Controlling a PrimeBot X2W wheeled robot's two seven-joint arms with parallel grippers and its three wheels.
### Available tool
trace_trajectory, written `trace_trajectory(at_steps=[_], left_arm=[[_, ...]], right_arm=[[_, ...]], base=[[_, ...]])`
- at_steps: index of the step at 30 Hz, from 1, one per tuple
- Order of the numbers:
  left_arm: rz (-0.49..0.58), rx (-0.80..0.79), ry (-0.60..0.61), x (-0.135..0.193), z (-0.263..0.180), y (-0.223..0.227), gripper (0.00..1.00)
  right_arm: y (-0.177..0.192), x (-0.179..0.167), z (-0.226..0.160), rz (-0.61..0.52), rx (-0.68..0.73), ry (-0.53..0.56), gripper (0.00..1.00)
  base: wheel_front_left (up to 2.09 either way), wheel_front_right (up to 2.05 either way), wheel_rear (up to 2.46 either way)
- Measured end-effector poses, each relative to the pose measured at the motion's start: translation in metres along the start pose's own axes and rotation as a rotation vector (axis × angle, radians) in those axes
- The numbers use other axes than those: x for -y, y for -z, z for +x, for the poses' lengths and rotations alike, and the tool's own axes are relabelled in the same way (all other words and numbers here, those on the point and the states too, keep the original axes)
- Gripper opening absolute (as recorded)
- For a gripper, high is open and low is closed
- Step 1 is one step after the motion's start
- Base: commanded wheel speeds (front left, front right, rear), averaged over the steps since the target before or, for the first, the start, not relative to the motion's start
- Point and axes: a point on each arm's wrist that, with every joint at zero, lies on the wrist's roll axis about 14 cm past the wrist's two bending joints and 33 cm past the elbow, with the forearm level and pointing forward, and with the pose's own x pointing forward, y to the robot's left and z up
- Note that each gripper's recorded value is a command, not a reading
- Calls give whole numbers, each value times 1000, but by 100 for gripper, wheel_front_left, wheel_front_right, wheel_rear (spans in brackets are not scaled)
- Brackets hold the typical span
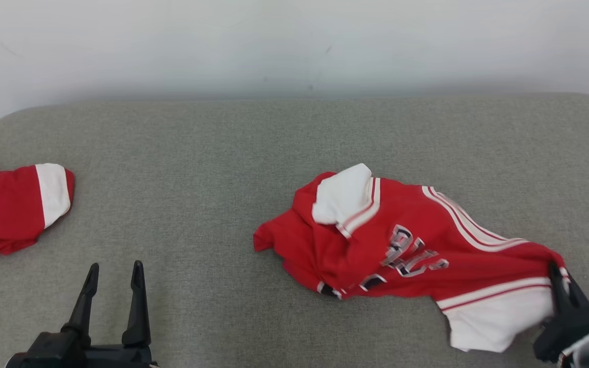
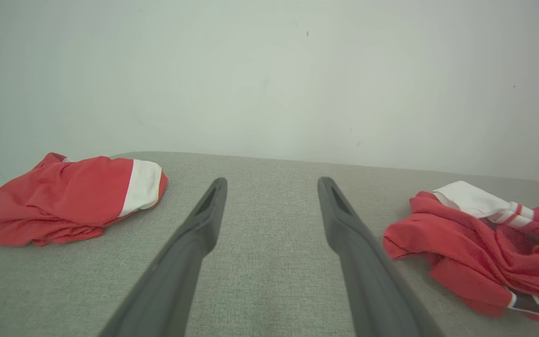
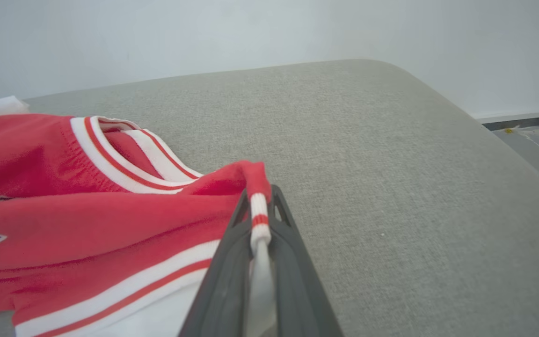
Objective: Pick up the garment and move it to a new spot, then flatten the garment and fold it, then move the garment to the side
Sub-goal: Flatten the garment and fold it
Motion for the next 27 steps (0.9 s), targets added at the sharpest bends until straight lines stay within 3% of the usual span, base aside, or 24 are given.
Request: trace_trajectory(at_steps=[4, 8, 9, 10, 19, 27], left_arm=[[-5, -6, 15, 5, 3, 3, 100], [-4, -7, 17, 6, 4, 3, 100], [-3, -5, 19, 6, 3, 2, 100], [-3, -5, 20, 6, 3, 2, 100], [14, 17, 21, 6, -4, -7, 100], [25, 34, 12, 2, -9, -14, 100]], right_arm=[[13, 33, -25, 20, -23, 87, 0], [25, 40, -44, 52, -46, 126, 0], [24, 37, -50, 52, -36, 128, 54], [20, 36, -51, 50, -18, 129, 100], [-36, 5, -54, 2, 199, 69, 100], [-41, -46, -53, -7, 207, -66, 100]], base=[[0, 0, 0], [0, 0, 0], [0, 0, 0], [0, 0, 0], [0, 0, 0], [0, 0, 0]])
